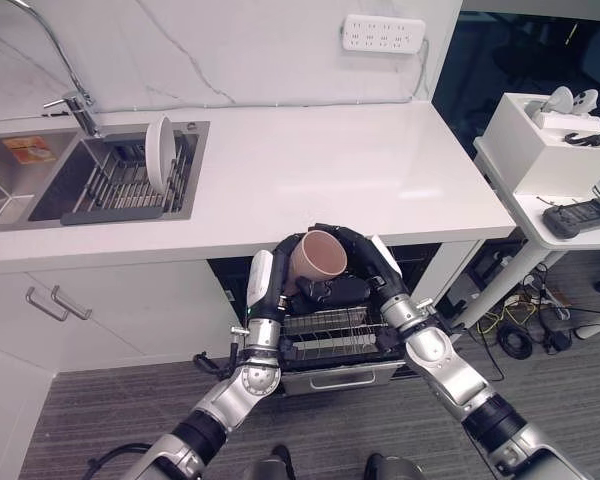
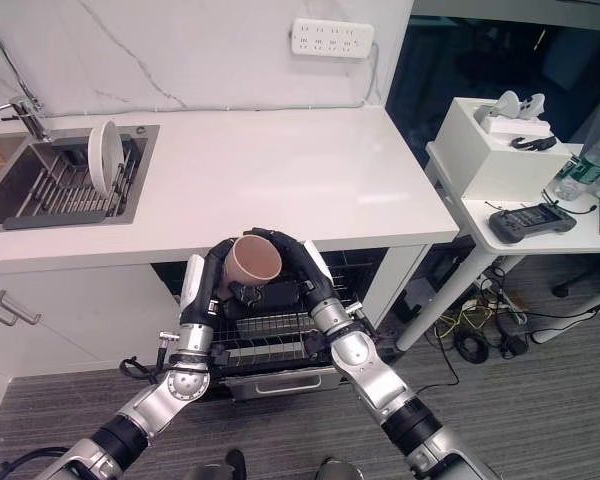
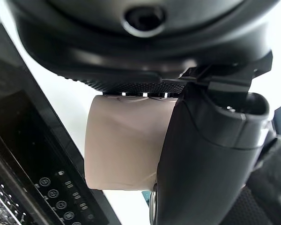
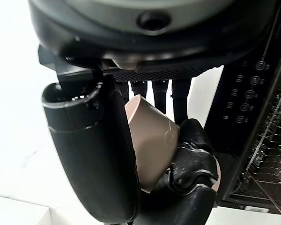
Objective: Place the dishes in the dishwasher.
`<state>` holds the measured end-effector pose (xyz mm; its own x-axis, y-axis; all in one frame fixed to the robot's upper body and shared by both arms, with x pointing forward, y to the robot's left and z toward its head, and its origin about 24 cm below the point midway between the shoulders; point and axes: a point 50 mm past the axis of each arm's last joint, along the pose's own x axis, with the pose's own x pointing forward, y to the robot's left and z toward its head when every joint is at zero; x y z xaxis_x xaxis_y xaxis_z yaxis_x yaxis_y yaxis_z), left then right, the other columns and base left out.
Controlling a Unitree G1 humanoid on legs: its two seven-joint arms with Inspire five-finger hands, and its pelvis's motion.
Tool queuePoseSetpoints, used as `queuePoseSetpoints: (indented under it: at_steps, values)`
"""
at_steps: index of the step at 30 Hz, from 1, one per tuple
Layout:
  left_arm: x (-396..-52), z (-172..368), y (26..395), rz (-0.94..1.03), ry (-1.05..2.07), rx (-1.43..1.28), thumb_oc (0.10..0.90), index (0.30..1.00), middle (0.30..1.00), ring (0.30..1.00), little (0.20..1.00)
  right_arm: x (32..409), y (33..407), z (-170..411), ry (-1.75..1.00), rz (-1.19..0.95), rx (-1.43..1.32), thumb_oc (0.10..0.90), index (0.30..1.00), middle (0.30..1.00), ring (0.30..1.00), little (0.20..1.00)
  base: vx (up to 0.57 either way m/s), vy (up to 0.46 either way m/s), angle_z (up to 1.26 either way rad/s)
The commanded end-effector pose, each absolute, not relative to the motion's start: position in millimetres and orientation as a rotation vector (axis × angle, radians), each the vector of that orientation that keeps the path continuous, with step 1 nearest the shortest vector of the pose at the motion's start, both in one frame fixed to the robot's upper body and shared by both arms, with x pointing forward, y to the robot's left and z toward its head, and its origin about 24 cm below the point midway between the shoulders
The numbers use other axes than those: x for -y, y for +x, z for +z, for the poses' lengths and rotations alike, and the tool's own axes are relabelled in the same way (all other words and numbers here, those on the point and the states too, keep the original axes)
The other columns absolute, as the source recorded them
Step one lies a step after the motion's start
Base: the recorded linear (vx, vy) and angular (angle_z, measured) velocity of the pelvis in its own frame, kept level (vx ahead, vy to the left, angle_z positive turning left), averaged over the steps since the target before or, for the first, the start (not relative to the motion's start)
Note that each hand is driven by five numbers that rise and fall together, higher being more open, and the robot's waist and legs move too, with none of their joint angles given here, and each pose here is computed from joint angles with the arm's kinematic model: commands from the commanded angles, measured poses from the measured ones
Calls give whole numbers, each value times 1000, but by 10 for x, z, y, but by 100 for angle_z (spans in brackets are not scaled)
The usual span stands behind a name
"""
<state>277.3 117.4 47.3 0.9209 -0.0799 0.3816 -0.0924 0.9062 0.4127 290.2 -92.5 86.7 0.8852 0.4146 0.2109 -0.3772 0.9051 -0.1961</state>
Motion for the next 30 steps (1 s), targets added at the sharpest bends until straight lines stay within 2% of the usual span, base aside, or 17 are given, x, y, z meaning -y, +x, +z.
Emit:
queuePoseSetpoints:
  at_steps: [1,26,30]
  values:
    - [-371,1362,2579,-262,71,887,800,900,900,900,900,529,2781,1527,60,575,588,400,300,300,300,300,0,0,0]
    - [-396,1402,2588,-206,124,921,800,900,900,900,900,507,2731,1489,113,553,585,400,300,300,300,300,0,3,2]
    - [-466,1323,2634,-150,166,879,800,900,900,900,900,643,2762,1549,175,443,621,400,300,300,300,300,6,18,4]
